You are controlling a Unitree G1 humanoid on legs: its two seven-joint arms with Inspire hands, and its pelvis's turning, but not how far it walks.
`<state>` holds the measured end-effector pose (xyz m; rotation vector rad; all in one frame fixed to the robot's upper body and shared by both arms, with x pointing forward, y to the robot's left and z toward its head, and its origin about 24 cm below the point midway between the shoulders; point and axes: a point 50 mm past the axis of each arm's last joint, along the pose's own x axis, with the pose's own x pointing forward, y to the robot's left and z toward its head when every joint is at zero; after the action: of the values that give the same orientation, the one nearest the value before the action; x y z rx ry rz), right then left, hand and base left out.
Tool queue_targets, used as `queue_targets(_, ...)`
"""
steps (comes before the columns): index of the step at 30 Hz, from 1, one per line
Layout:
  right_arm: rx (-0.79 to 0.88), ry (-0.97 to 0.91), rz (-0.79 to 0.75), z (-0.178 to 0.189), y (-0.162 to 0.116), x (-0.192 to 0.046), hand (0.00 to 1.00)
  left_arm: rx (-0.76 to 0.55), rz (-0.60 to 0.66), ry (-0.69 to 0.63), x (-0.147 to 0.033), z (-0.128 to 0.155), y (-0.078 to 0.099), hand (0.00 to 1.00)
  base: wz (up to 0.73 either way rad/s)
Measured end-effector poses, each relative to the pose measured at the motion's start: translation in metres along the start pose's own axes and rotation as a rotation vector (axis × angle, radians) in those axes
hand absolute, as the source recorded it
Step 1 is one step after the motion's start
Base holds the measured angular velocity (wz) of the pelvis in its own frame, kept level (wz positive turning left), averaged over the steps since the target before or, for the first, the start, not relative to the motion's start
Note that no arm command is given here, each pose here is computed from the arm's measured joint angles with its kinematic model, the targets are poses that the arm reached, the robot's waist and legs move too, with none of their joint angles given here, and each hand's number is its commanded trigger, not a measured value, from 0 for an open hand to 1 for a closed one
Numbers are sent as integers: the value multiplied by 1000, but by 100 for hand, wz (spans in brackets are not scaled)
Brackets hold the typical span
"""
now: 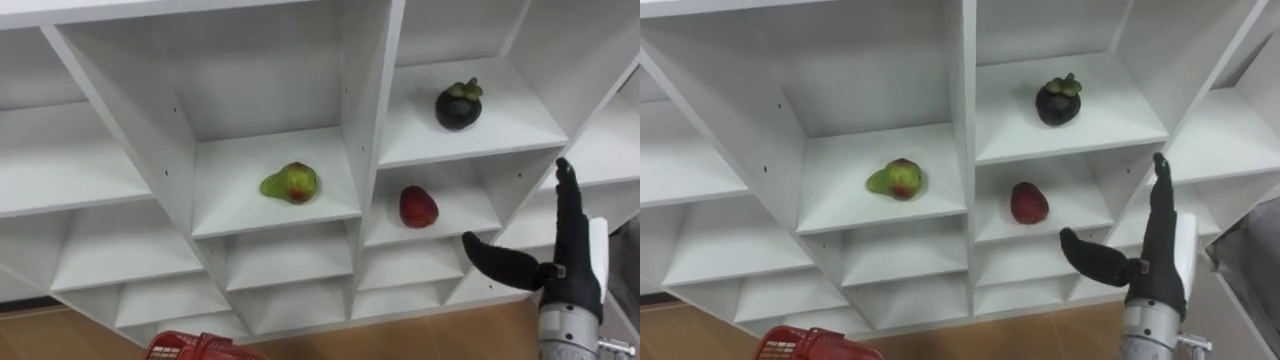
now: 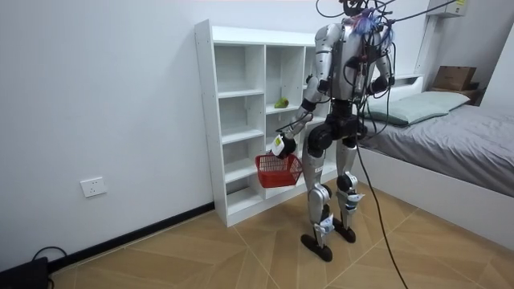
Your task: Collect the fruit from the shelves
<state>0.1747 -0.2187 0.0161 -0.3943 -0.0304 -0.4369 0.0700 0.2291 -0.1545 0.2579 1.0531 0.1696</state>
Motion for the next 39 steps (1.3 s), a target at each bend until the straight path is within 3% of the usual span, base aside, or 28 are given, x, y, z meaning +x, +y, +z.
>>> queue_targets(9,58,-187,-34,40,0,13,0,23,-55,3,0,-1,-4,100,0)
queue_targets(22,84,-208,-11,46,8,16,0,42,-77,-15,3,8,-5,100,0)
queue_targets(30,95,-272,-23,59,12,44,0,57,-68,-4,3,6,2,100,1)
queue_targets(39,97,-236,10,53,12,49,0,62,-61,12,3,3,6,100,1)
